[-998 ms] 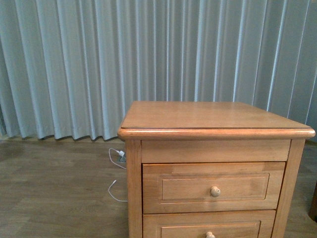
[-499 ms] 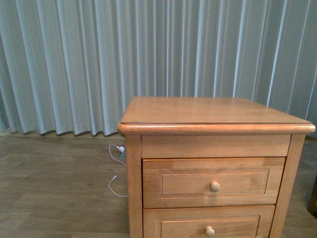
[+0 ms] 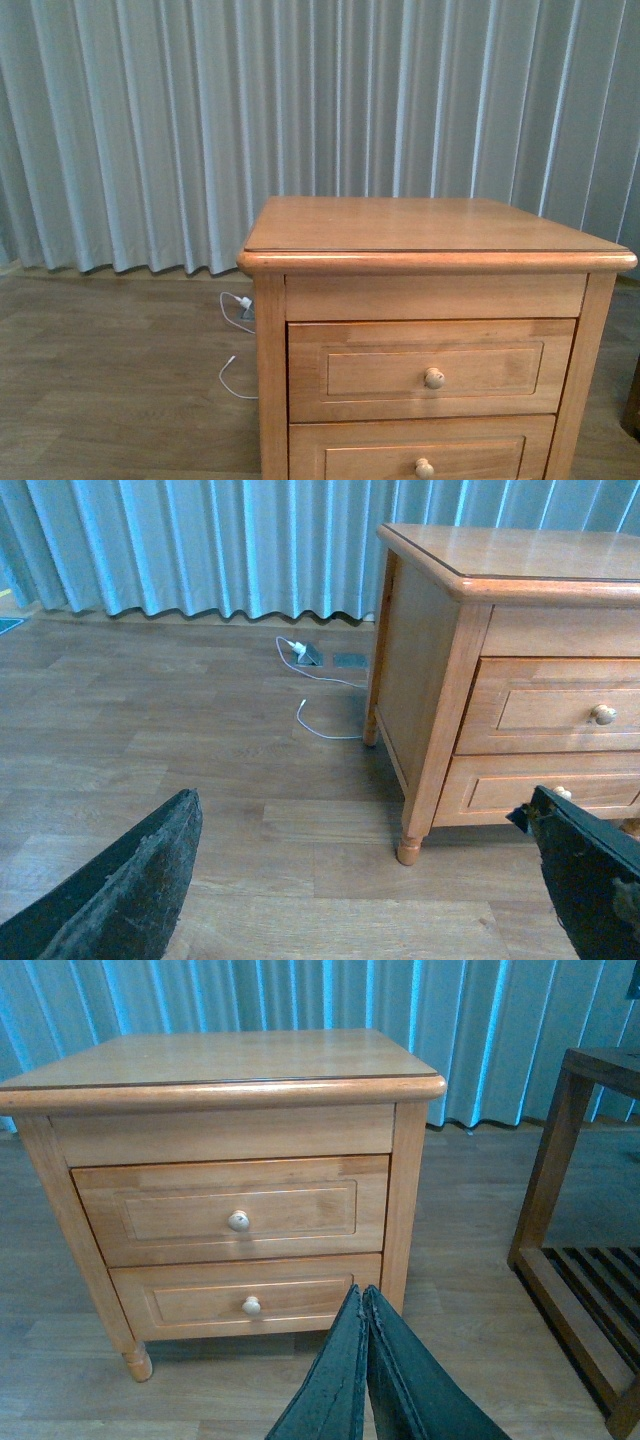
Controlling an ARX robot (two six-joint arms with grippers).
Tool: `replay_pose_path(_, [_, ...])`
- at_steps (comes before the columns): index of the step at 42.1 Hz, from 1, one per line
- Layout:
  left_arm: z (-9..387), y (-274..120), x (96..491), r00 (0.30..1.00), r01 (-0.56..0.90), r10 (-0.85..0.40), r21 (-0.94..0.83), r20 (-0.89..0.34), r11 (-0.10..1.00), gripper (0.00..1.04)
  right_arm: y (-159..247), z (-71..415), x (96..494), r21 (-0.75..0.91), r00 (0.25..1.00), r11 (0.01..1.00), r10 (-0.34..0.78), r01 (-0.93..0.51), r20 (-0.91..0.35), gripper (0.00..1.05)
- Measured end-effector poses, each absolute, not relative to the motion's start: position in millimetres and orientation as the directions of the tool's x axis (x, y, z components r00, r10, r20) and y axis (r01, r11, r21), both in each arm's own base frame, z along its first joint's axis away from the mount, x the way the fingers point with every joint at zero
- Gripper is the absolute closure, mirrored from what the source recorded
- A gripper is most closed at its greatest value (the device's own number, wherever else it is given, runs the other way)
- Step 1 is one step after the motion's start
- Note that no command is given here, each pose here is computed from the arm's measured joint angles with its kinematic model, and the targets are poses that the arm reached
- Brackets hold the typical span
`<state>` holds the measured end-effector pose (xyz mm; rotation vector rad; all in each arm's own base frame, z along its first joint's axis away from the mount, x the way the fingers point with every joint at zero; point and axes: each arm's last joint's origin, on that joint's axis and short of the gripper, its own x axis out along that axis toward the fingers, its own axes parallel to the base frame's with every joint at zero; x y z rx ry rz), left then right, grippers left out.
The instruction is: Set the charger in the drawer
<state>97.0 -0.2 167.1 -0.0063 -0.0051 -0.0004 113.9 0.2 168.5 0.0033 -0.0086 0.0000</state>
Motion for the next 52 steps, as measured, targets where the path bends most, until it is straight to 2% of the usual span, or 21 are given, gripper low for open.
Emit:
replay_pose_path(14, [167.1,-0.2,97.0,1.0,0.0,0.0,-0.006,0.005,1.0,0.06,0.2,167.8,107.7,0.003,1.0,1.0,0.0,0.0,0.007,1.03])
replay_pose_path(17, [167.1,-0.2,97.0,1.0,0.0,0.0,-0.006,0.006,1.0,0.06,0.2,163.5,101.6,0.002,1.0,1.0,0.001,-0.001,-0.027,1.03])
replay_pose_path(28, [167.1,-0.2,97.0,1.0,0.0,0.0,-0.006,0.006,1.0,0.06,0.2,165.3,97.6,0.003,1.0,1.0,0.001,-0.001,0.002,1.03])
replay_pose_path(40, [167.1,-0.2,97.0,1.0,0.0,0.0,-0.006,0.006,1.0,0.06,0.2,165.3,97.6,0.001,1.0,1.0,0.0,0.0,0.002,0.54])
replay_pose_path(45, [167.1,-0.2,97.0,1.0,0.0,0.0,-0.006,0.006,1.0,0.06,0.2,165.3,97.6,0.001,1.0,1.0,0.001,-0.001,0.002,0.29])
replay_pose_path(50, [167.1,-0.2,97.0,1.0,0.0,0.0,-0.006,0.006,1.0,0.06,0.2,165.3,97.6,0.001,1.0,1.0,0.001,-0.001,0.002,0.1])
replay_pose_path(52, [167.1,-0.2,97.0,1.0,0.0,0.0,-0.006,0.006,1.0,0.06,0.2,165.3,97.6,0.003,1.0,1.0,0.001,-0.001,0.002,0.06])
